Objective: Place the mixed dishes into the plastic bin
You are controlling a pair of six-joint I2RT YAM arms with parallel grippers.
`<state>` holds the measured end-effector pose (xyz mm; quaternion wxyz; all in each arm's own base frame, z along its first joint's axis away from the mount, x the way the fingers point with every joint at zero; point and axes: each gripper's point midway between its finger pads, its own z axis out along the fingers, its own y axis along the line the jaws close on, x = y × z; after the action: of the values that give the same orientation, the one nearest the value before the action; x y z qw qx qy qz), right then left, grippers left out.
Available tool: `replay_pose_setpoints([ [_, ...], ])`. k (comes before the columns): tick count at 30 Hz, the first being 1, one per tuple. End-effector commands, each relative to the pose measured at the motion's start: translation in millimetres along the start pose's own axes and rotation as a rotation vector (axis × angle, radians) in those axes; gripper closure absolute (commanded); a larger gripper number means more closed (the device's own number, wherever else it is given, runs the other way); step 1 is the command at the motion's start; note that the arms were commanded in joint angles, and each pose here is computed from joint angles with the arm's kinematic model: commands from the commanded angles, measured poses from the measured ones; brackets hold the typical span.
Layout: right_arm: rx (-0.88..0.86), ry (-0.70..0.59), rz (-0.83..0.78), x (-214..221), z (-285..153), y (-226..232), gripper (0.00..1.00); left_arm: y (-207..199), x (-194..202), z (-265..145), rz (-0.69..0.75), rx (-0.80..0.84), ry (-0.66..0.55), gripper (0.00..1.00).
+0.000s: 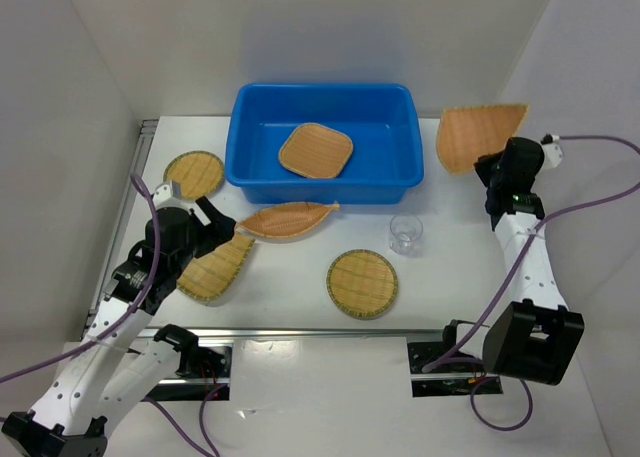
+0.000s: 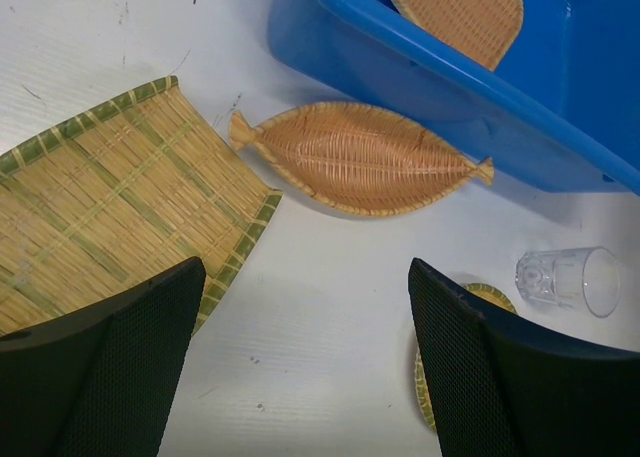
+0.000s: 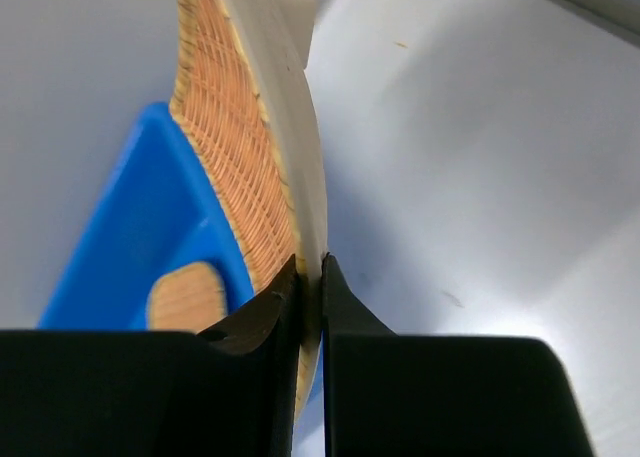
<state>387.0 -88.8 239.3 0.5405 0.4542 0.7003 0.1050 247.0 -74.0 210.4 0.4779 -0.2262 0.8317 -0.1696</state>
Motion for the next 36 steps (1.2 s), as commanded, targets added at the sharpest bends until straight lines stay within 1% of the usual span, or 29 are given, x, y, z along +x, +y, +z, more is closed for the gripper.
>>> replay_pose_setpoints([
  [1,-0.312,-0.117,-0.028,-39,-34,119,1.00,-19,-16,-5,0.001,0.071,-0.041,0.10],
  [2,-0.354,-0.105,-0.032,-37,-36,136,1.00,-19,-16,-5,0.001,0.071,-0.041,0.10],
  [3,-0.389,-0.069,-0.053,-33,-28,156,1.00,-19,-16,-5,0.001,0.071,-0.041,0.10],
  [4,-0.473,0.019,-0.083,-15,-29,176,1.00,-19,-16,-5,0.001,0.071,-0.041,0.10],
  [5,-0.507,0.093,-0.112,6,-27,190,1.00,-19,-16,-5,0.001,0.071,-0.041,0.10],
  [6,-0.554,0.137,-0.134,12,-30,211,1.00,-19,-16,-5,0.001,0.071,-0.041,0.10],
  [7,-0.539,0.234,-0.167,47,-5,211,1.00,-19,-16,-5,0.001,0.071,-0.041,0.10],
  [8,-0.593,0.338,-0.203,80,-9,225,1.00,-19,-17,-7,-0.001,0.077,-0.047,0.10],
  [9,-0.618,0.387,-0.223,92,-11,240,1.00,-17,-14,-6,0.001,0.071,-0.041,0.10],
  [10,-0.580,0.480,-0.253,132,14,232,1.00,-17,-14,-6,0.001,0.071,-0.041,0.10],
  [11,-0.618,0.519,-0.279,150,7,253,1.00,-17,-14,-6,0.001,0.071,-0.041,0.10],
  [13,-0.599,0.622,-0.301,188,15,251,1.00,-18,-15,-8,-0.001,0.077,-0.047,0.10],
  [14,-0.584,0.664,-0.310,212,30,251,1.00,-18,-15,-8,-0.001,0.077,-0.047,0.10],
  [15,-0.593,0.717,-0.322,233,26,252,1.00,-17,-15,-8,0.008,0.077,-0.048,0.10],
  [17,-0.566,0.765,-0.337,262,39,246,1.00,-16,-17,-7,0.008,0.068,-0.056,0.10],
  [18,-0.575,0.794,-0.337,276,35,249,1.00,-14,-18,-7,0.007,0.061,-0.062,0.10],
  [20,-0.575,0.811,-0.345,288,37,251,1.00,-11,-17,-7,0.020,0.048,-0.061,0.10],
  [21,-0.553,0.827,-0.337,298,45,245,1.00,-11,-17,-7,0.020,0.047,-0.062,0.10],
  [22,-0.561,0.844,-0.342,306,42,246,1.00,-11,-17,-7,0.020,0.047,-0.062,0.10],
  [23,-0.566,0.841,-0.341,307,44,249,1.00,-11,-17,-7,0.020,0.047,-0.062,0.10],
  [24,-0.541,0.859,-0.336,316,51,242,1.00,-11,-17,-7,0.020,0.047,-0.062,0.10],
  [26,-0.543,0.858,-0.336,317,55,245,1.00,-11,-17,-7,0.020,0.047,-0.062,0.10],
  [28,-0.518,0.877,-0.339,327,62,238,1.00,-11,-17,-7,0.020,0.047,-0.062,0.10],
  [29,-0.522,0.862,-0.339,325,65,244,1.00,-13,-19,-7,0.020,0.047,-0.062,0.10],
  [31,-0.484,0.866,-0.345,332,74,236,1.00,-13,-19,-7,0.020,0.047,-0.062,0.10],
  [33,-0.483,0.855,-0.346,332,79,239,1.00,-12,-20,-6,0.020,0.040,-0.068,0.10],
  [36,-0.443,0.850,-0.329,327,91,229,1.00,-11,-21,-6,0.019,0.034,-0.074,0.10],
])
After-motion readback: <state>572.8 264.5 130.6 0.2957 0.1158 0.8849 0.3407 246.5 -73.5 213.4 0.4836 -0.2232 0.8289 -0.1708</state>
